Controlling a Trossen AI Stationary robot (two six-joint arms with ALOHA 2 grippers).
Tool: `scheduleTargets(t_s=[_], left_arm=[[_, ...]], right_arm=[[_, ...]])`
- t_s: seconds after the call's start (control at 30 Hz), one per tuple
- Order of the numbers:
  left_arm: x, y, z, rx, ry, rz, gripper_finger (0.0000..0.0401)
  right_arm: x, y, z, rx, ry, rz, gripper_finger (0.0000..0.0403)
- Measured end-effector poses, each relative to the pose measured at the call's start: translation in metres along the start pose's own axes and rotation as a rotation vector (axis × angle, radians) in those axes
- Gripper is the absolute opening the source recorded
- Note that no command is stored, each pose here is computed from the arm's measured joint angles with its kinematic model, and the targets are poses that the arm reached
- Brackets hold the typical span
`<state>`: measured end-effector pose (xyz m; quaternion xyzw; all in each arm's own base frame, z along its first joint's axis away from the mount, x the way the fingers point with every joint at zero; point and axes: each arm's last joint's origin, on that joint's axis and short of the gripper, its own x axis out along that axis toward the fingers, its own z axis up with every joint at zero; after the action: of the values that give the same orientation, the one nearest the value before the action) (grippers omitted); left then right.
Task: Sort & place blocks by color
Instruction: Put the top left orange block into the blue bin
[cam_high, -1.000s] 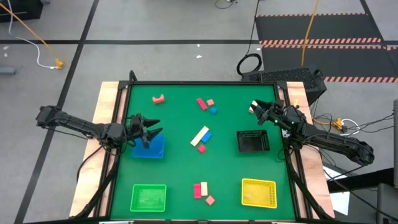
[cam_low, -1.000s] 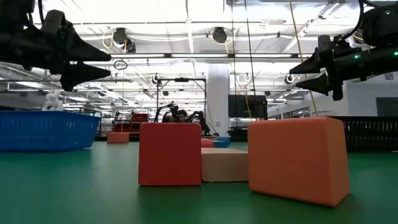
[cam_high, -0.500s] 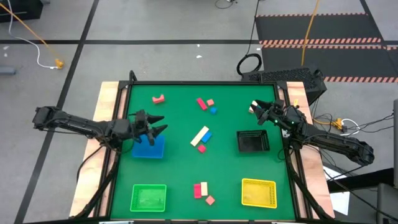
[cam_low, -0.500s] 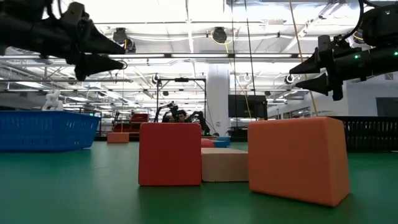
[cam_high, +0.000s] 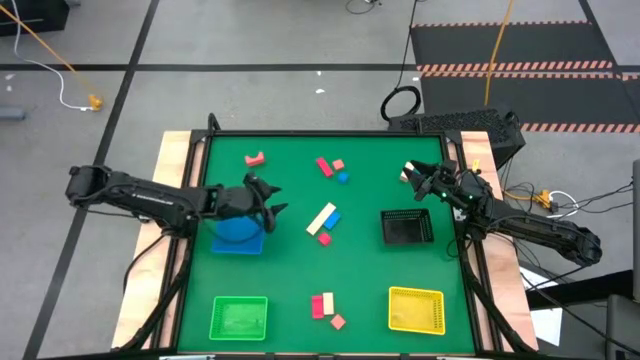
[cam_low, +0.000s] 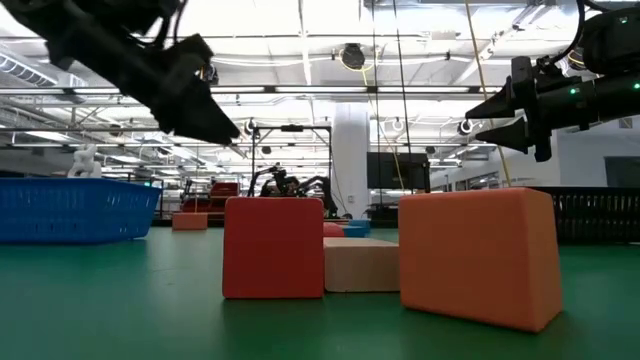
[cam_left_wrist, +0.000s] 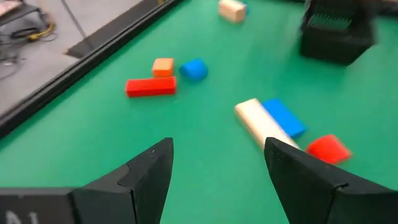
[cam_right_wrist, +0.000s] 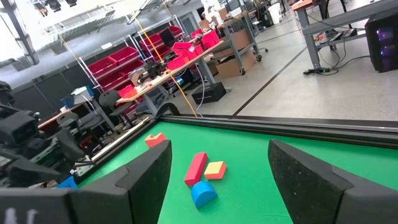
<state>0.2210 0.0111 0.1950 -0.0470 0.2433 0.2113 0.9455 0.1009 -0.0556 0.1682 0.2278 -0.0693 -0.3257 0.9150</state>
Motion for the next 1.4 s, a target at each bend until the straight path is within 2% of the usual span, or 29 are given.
scheduleTargets(t_s=[0.27,0.53,0.87,1.03,1.13,1.4], left_arm=[[0.005,0.02,-0.006,0.098,0.162,0.053,0.0253],[0.008,0.043,-0.015,0.129,0.3,0.087,0.0253],[0.01,0.091,-0.017,0.008,0.356,0.291,0.0253],[0.009,0.107,-0.017,-0.043,0.358,0.335,0.0256],[0.008,0.115,-0.017,-0.07,0.356,0.367,0.0275],[0.005,0.138,-0.017,-0.156,0.329,0.454,0.0372]], right_arm=[[0.0,0.0,0.0,0.0,0.0,0.0,0.0258],[0.0,0.0,0.0,0.0,0.0,0.0,0.0258],[0.0,0.0,0.0,0.0,0.0,0.0,0.0258],[0.0,0.0,0.0,0.0,0.0,0.0,0.0258],[0.0,0.0,0.0,0.0,0.0,0.0,0.0258],[0.0,0.0,0.0,0.0,0.0,0.0,0.0258]])
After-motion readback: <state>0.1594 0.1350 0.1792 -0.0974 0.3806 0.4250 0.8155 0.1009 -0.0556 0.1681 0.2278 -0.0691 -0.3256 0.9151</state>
